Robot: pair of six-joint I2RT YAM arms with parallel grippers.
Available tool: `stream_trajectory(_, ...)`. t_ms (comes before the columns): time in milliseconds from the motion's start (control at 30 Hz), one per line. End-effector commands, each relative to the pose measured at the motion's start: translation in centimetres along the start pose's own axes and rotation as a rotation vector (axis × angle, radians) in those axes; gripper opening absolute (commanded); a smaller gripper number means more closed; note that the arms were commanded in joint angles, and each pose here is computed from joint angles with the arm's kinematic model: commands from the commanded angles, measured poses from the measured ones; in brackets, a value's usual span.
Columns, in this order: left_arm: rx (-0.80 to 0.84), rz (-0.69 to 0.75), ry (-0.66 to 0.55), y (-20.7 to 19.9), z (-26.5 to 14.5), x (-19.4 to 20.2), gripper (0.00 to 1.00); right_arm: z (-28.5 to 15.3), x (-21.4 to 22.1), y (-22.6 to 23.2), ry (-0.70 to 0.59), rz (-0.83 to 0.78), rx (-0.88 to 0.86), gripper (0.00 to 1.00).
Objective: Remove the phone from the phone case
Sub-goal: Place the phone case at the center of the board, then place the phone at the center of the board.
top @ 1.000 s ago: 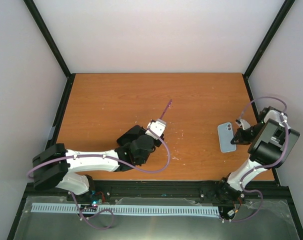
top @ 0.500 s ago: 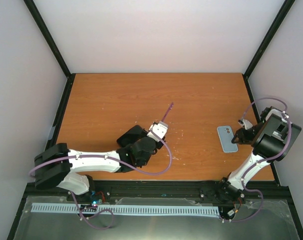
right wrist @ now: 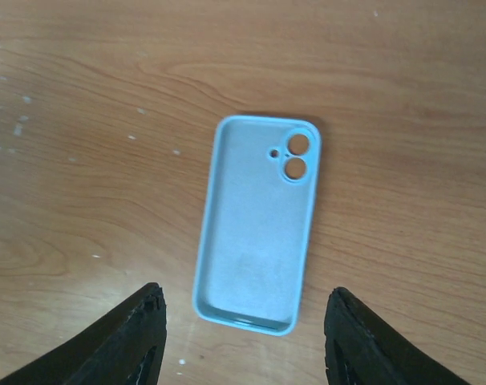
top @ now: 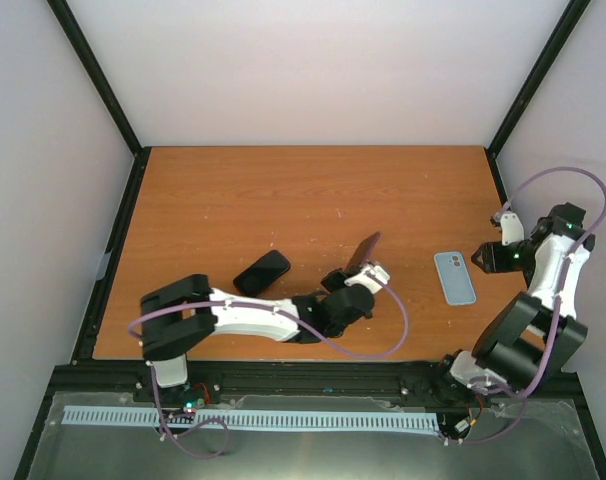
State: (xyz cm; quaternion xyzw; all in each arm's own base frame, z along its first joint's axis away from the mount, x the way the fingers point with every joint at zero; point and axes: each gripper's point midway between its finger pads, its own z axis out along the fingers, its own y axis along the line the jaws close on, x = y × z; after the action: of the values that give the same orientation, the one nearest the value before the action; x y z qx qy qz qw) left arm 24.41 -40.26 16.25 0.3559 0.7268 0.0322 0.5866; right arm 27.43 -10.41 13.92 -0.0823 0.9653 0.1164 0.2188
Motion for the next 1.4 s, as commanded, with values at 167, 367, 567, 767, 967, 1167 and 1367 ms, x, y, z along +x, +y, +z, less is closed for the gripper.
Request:
stream_trajectory(167, 0.056, 0.150, 0.026, -5.2, 2.3, -2.3, 0.00, -3.7, -3.2, 3.9, -0.234, 0.063, -0.079, 0.57)
stream_trajectory(367, 0.126, 0.267, 0.131, -9.9, 4.8, -0.4, 0.00, -8.8, -7.6, 5.8, -0.398, 0.058, -0.123, 0.58)
stream_trajectory(567, 0.174, 0.324, 0.191, -13.1, 5.5, 0.8, 0.00, -12.2, -9.3, 7.9, -0.497, 0.038, -0.147, 0.61)
stream_trajectory(767, 0.222, 0.369, 0.183, -16.6, 4.7, 0.8, 0.09, -12.2, -9.2, 7.9, -0.485, 0.041, -0.148, 0.61)
stream_trajectory(967, 0.240, 0.411, 0.181, -19.3, 4.1, 1.5, 0.12, -12.3, -9.2, 8.0, -0.486, 0.045, -0.153, 0.61)
stream_trajectory(1167, 0.251, 0.405, 0.176, -20.3, 3.7, 1.9, 0.17, -12.6, -9.3, 8.3, -0.491, 0.047, -0.165, 0.61)
stream_trajectory(1367, 0.285, 0.391, 0.171, -21.4, 3.4, 2.1, 0.27, -12.5, -9.2, 8.2, -0.478, 0.048, -0.164, 0.61)
